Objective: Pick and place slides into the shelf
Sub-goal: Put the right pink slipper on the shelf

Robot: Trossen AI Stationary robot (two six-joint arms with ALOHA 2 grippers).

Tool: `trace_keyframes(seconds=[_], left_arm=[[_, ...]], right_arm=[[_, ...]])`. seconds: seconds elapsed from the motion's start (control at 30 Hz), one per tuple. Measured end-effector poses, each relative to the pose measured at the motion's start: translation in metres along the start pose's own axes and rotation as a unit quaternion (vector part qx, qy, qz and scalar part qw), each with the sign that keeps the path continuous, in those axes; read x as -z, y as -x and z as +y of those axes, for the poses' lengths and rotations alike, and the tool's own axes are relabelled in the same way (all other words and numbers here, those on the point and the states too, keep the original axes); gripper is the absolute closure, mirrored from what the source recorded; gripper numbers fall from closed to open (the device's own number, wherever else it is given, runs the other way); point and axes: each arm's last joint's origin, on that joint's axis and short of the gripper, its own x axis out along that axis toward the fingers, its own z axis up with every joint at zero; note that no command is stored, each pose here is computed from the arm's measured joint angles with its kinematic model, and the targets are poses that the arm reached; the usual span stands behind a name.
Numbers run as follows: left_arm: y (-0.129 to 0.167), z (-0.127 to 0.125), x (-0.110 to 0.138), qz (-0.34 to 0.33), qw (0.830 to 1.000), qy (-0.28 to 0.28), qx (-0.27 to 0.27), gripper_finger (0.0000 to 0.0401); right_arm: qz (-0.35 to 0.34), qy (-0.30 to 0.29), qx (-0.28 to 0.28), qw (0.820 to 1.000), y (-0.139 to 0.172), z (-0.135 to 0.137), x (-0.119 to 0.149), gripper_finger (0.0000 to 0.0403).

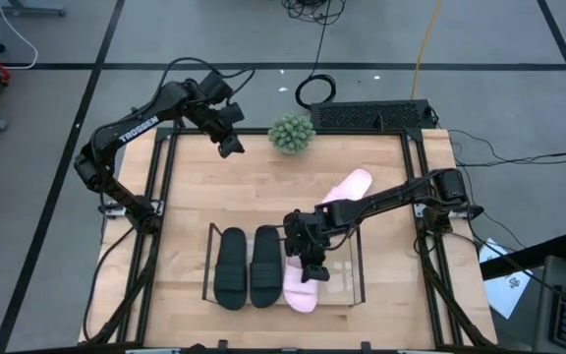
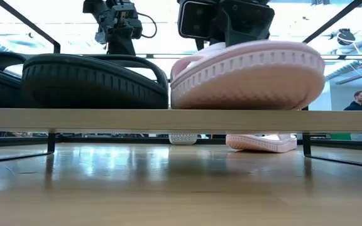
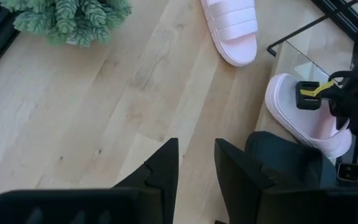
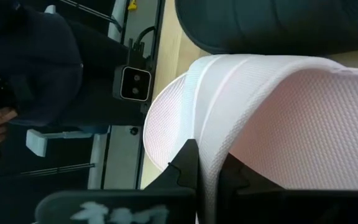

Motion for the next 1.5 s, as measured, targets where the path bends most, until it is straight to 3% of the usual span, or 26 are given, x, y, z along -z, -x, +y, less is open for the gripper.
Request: trace_keyframes(seconds=[0.23, 1.5], left_arm=[[-0.001, -0.001, 0.000, 0.000, 1.000, -0.007, 0.000, 0.0297], [0.000, 0.000, -0.007, -0.029, 0.999, -0.010, -0.011, 0.0297]], right_arm=[[-0.004, 0.006, -0.028, 1.000, 0.000, 0.003, -0.003, 0.0401], [0.004, 0.016, -0.057, 0.998, 0.009, -0.009, -0.004, 0.0401]])
